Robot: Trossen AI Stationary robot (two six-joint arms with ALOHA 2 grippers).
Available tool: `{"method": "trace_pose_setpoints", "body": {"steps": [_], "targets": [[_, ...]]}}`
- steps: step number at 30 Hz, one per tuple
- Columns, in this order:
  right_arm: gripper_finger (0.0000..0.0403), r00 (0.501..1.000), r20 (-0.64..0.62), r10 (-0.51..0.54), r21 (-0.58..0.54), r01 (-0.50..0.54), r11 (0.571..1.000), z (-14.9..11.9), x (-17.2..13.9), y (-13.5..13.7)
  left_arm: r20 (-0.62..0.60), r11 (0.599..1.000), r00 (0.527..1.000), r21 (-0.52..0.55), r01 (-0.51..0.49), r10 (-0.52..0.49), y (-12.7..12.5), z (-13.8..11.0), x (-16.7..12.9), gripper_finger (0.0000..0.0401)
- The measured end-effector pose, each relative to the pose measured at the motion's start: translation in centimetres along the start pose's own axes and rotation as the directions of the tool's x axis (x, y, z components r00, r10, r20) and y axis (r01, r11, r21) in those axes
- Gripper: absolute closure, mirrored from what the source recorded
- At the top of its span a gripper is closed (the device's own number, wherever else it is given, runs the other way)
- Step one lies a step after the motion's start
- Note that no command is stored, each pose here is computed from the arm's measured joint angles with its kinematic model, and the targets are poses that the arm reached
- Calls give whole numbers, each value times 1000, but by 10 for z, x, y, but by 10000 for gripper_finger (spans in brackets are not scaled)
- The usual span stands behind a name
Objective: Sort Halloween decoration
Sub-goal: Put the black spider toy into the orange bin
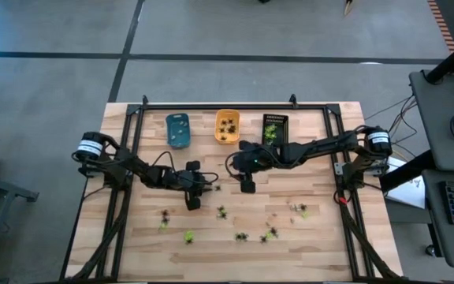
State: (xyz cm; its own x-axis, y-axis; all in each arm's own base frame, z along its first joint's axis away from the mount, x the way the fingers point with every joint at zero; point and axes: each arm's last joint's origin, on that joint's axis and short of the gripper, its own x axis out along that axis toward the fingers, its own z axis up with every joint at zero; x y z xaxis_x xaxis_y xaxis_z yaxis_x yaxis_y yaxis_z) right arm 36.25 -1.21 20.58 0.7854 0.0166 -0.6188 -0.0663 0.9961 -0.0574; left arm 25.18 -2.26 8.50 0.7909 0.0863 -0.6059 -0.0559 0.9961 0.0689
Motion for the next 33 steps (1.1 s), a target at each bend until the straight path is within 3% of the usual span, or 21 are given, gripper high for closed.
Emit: {"method": "trace_pose_setpoints", "body": {"steps": [4, 18, 33], "targets": [[218, 993, 47, 112, -26, -111, 993, -1, 13, 6, -28, 1000, 1000, 9, -5, 5, 1, 2, -6, 323], [218, 990, 74, 117, -60, -113, 992, -29, 69, 9, -30, 1000, 1000, 10, -7, 7, 7, 21, -45, 323], [218, 991, 55, 118, -7, -118, 993, -52, 95, 11, 211, 1000, 977, 0, 1, -1, 13, 54, -90, 323]]}}
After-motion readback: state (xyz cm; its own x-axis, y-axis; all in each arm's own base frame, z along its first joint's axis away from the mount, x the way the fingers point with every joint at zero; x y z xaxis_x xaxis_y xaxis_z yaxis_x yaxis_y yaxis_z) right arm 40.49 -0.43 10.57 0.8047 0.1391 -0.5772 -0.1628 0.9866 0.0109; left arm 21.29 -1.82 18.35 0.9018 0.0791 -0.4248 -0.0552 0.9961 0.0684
